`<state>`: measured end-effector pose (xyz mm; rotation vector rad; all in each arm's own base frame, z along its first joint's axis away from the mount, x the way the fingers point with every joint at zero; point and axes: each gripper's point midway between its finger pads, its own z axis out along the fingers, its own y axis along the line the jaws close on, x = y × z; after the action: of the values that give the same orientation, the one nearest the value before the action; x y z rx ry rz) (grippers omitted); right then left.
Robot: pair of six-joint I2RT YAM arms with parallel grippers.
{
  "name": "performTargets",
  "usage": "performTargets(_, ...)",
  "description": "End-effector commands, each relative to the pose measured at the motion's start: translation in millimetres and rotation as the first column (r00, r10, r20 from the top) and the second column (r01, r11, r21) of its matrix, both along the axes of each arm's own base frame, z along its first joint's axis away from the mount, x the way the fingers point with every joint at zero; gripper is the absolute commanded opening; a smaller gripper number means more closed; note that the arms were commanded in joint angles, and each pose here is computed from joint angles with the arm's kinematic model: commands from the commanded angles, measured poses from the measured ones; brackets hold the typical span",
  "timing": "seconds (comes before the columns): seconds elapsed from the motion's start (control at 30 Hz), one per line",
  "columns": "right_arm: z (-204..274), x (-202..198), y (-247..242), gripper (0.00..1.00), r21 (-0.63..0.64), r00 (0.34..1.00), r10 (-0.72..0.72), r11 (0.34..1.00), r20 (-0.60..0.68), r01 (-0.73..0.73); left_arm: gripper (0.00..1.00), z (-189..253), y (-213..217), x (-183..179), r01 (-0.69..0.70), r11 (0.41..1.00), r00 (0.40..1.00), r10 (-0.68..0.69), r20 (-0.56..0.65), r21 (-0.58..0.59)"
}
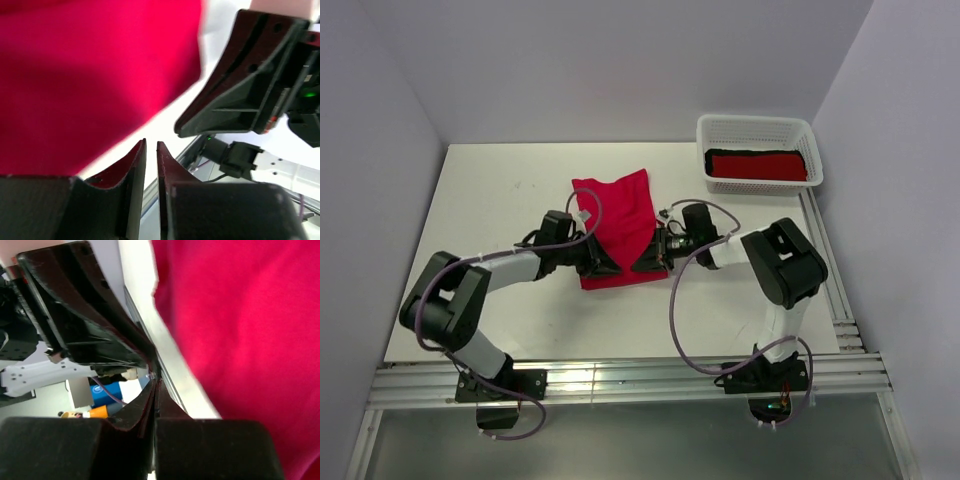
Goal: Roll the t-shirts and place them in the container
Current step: Roll the tshirt
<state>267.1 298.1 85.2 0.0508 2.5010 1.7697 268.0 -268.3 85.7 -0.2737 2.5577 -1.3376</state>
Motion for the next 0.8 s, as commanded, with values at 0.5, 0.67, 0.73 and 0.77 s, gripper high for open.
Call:
performTargets(0.5, -28.7, 33.2, -15.9, 0.0, 0.013, 0.997, -0.062, 0.998, -0.038, 0.063, 0.18, -23.0, 32.2, 15.2, -0.03, 0.999, 0.999, 0.029, -0.022, -0.032)
performTargets(0.67, 7.6, 45.2, -5.0, 0.0, 0.039, 0.998, -0.064, 0.997, 0.024, 0.063, 0.2, 22.1, 25.3, 35.9, -0.039, 0.997, 0.997, 0.044, 0.06, -0.069)
performTargets(0.73, 16.7, 49.0, 1.2, 0.0, 0.046, 0.997, -0.061, 0.997, 0.039, 0.059, 0.2, 30.3, 23.7, 43.2, -0.05, 0.996, 0.996, 0.055, 0.071, -0.075)
performTargets(0.77, 21.3, 52.9, 7.9, 0.0, 0.05, 0.997, -0.052, 0.997, 0.049, 0.05, 0.2, 33.0, 21.8, 50.5, -0.055, 0.996, 0.995, 0.061, 0.075, -0.077)
